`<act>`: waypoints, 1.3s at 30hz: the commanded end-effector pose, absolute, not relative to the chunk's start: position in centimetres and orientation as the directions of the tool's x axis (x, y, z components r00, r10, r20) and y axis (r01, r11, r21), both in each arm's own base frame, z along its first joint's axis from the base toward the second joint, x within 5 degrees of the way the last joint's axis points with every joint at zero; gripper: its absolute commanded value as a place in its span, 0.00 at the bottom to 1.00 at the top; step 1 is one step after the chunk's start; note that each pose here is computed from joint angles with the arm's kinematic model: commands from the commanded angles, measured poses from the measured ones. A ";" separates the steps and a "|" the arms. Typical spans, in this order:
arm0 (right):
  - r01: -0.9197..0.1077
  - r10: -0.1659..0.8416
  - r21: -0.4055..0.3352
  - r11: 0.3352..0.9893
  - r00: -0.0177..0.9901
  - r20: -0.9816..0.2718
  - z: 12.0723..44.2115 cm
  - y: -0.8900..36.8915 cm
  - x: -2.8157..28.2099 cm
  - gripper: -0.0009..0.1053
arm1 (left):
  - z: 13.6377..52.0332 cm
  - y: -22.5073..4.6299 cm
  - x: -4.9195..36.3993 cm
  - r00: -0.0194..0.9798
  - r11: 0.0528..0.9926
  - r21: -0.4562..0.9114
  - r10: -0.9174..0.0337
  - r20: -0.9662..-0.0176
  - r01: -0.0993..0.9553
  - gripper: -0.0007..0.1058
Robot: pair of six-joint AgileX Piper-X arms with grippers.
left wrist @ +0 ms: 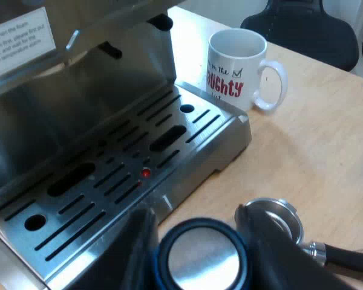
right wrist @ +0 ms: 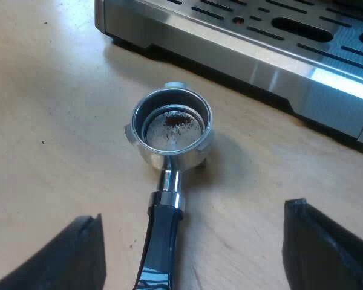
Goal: Grind coffee beans and then tamp
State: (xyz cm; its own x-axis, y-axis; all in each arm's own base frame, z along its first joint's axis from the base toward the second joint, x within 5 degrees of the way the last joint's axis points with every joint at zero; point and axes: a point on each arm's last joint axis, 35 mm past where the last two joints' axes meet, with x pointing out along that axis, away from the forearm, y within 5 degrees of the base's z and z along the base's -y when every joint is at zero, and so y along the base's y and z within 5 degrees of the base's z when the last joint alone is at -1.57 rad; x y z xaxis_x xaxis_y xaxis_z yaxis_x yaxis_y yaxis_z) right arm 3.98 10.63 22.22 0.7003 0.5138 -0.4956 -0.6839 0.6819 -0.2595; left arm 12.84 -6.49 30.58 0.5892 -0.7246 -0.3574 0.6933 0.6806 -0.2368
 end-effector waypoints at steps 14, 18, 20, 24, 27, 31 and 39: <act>-0.678 0.515 -0.262 0.686 0.708 -0.484 22.4 10.6 4.0 0.60 | 30.2 -11.4 13.6 0.460 0.537 -0.174 -0.818 -0.345 0.825 0.10; -0.678 0.515 -0.262 0.686 0.708 -0.484 22.4 10.6 4.0 0.60 | 29.7 -13.2 13.9 0.433 0.509 -0.159 -0.830 -0.350 0.846 0.10; -0.678 0.515 -0.262 0.686 0.708 -0.484 22.4 10.6 4.0 0.60 | 29.3 -14.2 14.0 0.431 0.506 -0.146 -0.828 -0.359 0.850 0.10; -0.678 0.515 -0.262 0.686 0.708 -0.484 22.4 10.6 4.0 0.60 | 28.8 -15.4 14.4 0.412 0.485 -0.144 -0.838 -0.359 0.862 0.10; -0.678 0.515 -0.262 0.686 0.708 -0.484 22.4 10.6 4.0 0.60 | 28.3 -16.1 14.9 0.406 0.478 -0.143 -0.842 -0.356 0.867 0.10; -0.678 0.515 -0.262 0.686 0.708 -0.484 22.4 10.6 4.0 0.60 | 27.9 -16.8 15.6 0.405 0.478 -0.143 -0.842 -0.357 0.867 0.10; -0.678 0.515 -0.262 0.686 0.708 -0.484 22.4 10.6 4.0 0.60 | 27.9 -18.5 17.3 0.398 0.479 -0.144 -0.834 -0.382 0.866 0.10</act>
